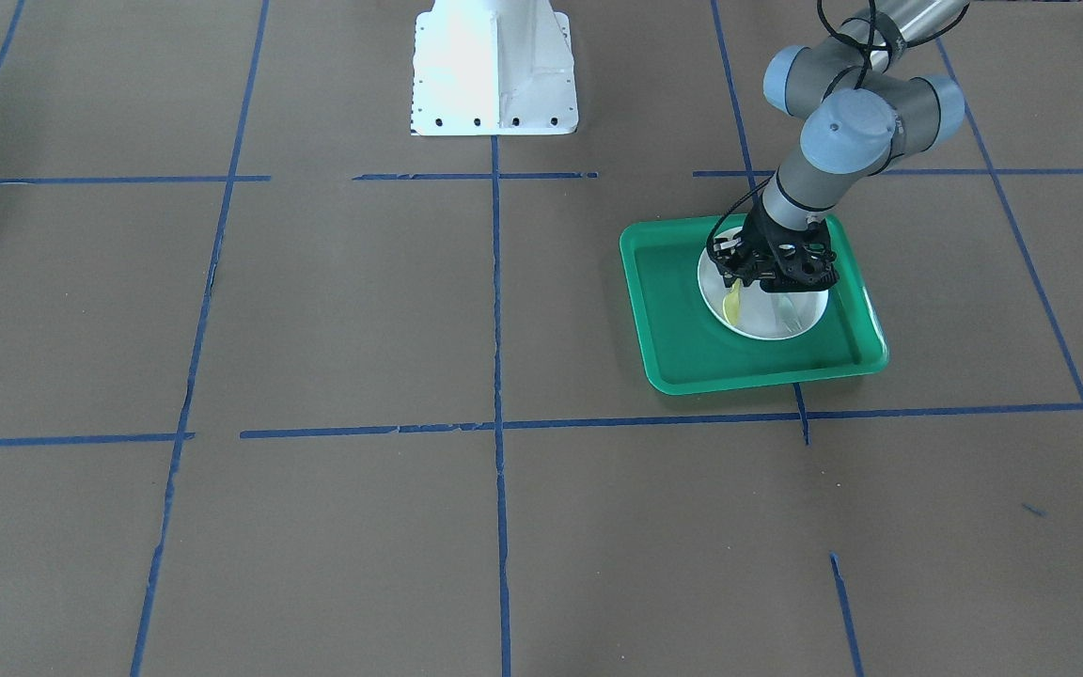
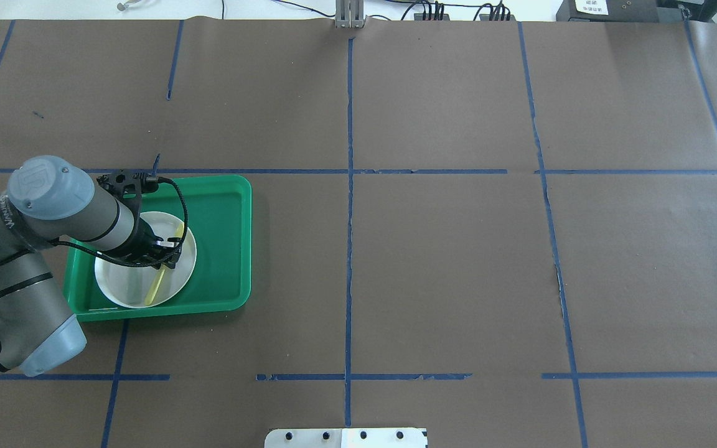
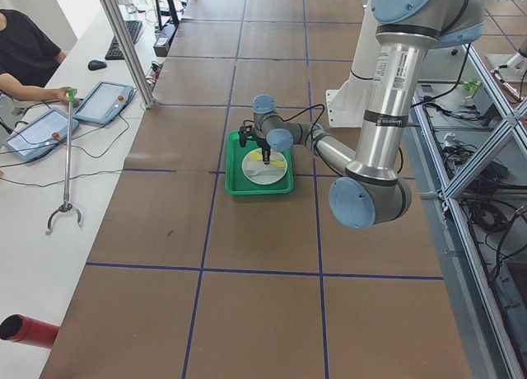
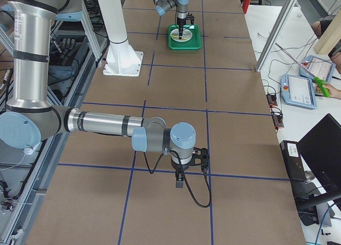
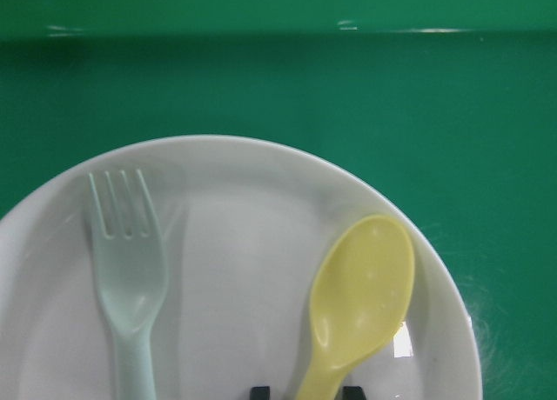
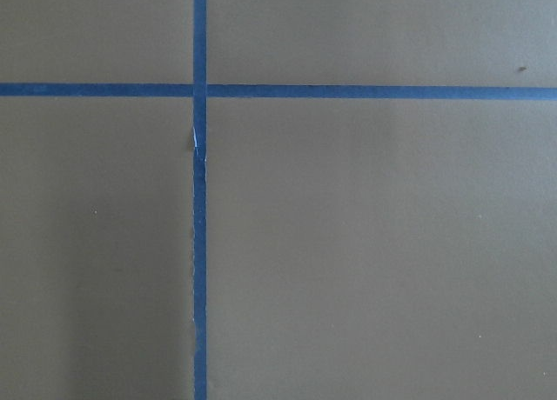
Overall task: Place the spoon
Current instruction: 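Close the left gripper on the yellow spoon's handle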
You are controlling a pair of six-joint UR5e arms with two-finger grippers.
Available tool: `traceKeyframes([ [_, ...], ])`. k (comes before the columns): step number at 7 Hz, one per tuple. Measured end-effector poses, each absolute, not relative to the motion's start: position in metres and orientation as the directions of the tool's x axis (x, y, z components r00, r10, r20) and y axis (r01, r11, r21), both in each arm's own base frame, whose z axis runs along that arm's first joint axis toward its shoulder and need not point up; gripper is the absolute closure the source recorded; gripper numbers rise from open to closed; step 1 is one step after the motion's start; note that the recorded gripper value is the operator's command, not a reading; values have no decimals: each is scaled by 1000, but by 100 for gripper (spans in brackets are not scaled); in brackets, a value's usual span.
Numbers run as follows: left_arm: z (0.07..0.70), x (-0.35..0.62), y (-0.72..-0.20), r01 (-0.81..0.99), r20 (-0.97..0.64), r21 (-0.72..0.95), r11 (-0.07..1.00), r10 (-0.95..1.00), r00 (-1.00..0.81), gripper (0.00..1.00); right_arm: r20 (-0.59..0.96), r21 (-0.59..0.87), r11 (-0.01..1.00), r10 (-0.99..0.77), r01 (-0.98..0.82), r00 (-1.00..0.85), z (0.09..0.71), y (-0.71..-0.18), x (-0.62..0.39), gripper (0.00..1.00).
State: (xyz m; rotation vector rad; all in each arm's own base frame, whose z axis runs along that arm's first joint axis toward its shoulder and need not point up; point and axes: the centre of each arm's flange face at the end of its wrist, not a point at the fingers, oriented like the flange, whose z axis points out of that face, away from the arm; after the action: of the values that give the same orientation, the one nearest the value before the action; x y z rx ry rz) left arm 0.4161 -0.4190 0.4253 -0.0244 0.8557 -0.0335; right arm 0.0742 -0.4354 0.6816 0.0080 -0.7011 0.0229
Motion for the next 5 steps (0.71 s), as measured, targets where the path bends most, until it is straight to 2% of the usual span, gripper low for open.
traceKeyframes([
  [3, 423, 414, -420, 21, -757, -28, 999, -35, 652, 91, 645, 0, 1000, 17, -23, 764, 682, -435, 74, 0],
  [4, 420, 412, -420, 21, -760, -24, 999, -32, 650, 99, 645, 0, 1000, 18, -23, 764, 682, -435, 74, 0],
  [5, 415, 407, -418, 23, -764, -18, 1000, -29, 644, 100, 645, 0, 1000, 18, -24, 764, 682, -435, 74, 0],
])
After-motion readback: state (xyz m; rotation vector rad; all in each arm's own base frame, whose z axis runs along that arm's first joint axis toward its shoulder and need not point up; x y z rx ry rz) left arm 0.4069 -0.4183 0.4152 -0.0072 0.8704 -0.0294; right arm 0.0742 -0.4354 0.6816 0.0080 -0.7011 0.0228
